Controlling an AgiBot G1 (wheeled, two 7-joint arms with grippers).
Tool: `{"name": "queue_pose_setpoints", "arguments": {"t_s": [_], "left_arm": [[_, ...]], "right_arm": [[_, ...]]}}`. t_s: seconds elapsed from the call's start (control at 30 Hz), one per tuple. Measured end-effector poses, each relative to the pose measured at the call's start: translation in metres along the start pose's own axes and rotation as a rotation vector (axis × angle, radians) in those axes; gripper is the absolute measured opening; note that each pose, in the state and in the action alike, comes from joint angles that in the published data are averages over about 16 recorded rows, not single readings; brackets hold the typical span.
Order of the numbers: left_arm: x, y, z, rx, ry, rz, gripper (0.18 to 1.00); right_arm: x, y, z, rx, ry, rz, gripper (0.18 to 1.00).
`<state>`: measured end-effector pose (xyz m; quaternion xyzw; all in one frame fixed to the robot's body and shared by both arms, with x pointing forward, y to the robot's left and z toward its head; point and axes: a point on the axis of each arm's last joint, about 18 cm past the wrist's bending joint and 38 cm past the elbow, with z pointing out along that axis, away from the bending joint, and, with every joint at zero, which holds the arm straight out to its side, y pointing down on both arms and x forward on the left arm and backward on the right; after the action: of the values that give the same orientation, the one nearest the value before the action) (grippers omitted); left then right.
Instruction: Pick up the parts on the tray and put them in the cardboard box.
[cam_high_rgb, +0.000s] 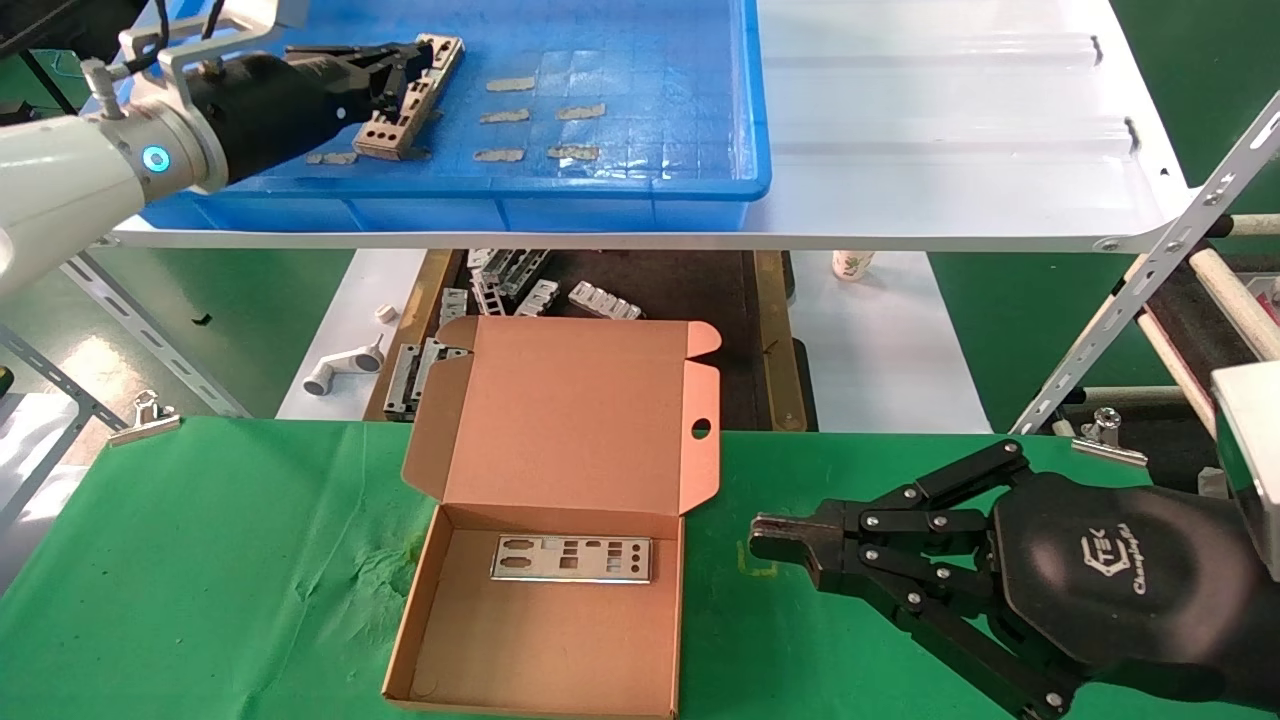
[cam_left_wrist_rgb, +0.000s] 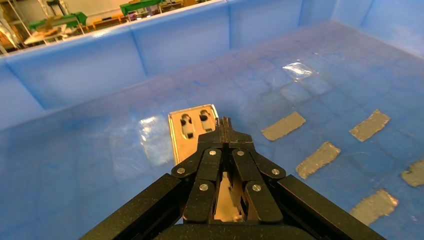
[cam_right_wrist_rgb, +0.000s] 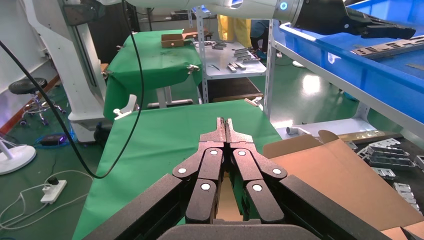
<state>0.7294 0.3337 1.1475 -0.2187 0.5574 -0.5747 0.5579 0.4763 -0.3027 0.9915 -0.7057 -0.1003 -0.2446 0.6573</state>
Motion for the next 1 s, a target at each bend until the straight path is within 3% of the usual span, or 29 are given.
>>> {"name": "queue_pose_setpoints", "arguments": {"t_s": [0.43, 0.63, 1.0], "left_arm": [[-0.0063, -0.0097, 0.0016, -0.052, -0.018, 0.048, 0.266], [-0.0083, -0.0098, 0.0027, -0.066, -0.033, 0.037, 0.350], [-0.0044, -0.0056, 0.0067, -0.073, -0.040, -0.006, 0.587]], "right_arm": [[0.0000, 0.0000, 0.0000, 0.000, 0.000, 0.000, 0.191], [0.0000, 0.0000, 0.0000, 0.000, 0.000, 0.000, 0.191], [0.0000, 0.0000, 0.0000, 0.000, 0.000, 0.000, 0.191]]}}
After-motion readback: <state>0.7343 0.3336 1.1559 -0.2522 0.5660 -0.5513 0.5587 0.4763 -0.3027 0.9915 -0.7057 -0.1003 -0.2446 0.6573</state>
